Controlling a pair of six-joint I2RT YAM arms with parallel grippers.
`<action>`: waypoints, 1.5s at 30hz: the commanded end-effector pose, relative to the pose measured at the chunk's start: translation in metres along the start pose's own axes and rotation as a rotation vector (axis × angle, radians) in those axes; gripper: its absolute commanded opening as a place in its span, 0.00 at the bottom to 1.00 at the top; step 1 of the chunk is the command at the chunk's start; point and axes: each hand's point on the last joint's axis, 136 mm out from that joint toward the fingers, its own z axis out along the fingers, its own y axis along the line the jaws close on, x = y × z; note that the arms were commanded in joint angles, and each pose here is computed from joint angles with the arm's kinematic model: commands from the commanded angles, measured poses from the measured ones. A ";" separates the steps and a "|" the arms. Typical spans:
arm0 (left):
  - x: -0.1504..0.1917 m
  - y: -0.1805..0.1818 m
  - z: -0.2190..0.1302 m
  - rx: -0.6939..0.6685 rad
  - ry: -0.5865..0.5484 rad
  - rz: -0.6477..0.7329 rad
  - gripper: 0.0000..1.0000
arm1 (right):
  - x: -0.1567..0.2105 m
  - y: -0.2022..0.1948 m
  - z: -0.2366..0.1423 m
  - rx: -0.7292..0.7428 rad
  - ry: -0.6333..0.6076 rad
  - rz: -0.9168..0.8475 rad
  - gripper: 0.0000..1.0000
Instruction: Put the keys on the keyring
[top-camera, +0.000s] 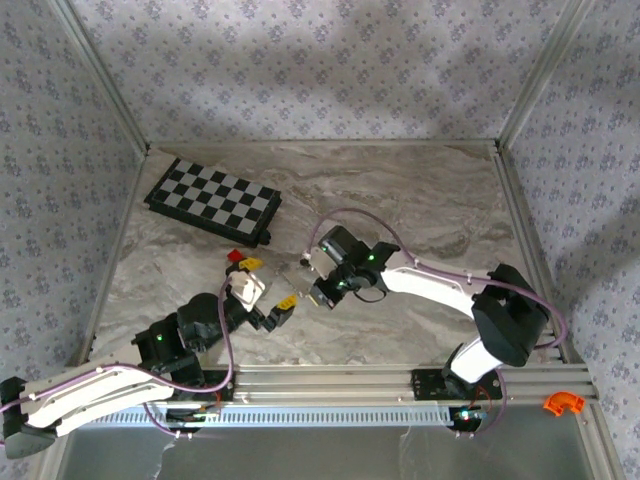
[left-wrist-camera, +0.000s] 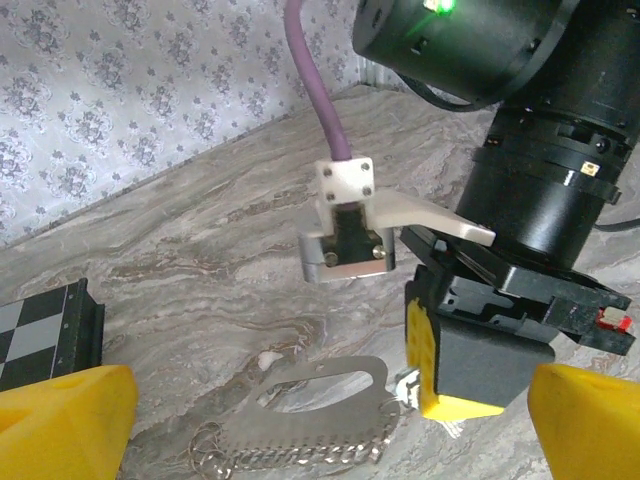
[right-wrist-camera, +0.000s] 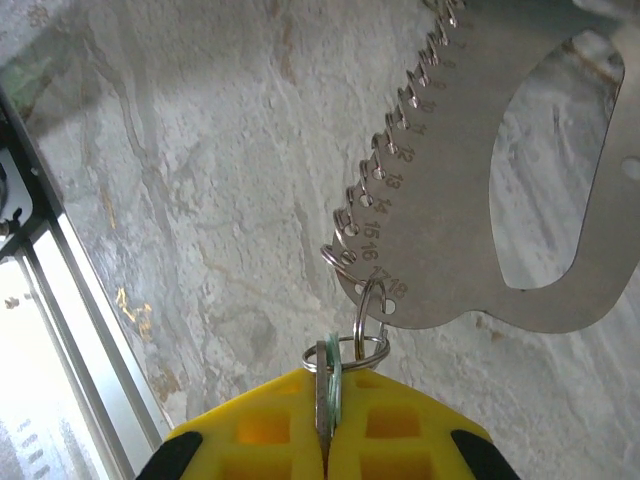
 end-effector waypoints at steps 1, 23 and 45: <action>-0.010 0.004 -0.003 -0.010 -0.044 -0.025 0.99 | 0.014 0.004 -0.003 -0.010 0.026 0.034 0.00; -0.005 0.004 -0.004 -0.013 -0.042 -0.032 0.99 | 0.066 -0.007 0.004 0.021 0.116 0.119 0.00; -0.004 0.002 0.000 -0.003 -0.041 -0.028 1.00 | 0.116 -0.011 0.003 0.035 0.198 0.202 0.00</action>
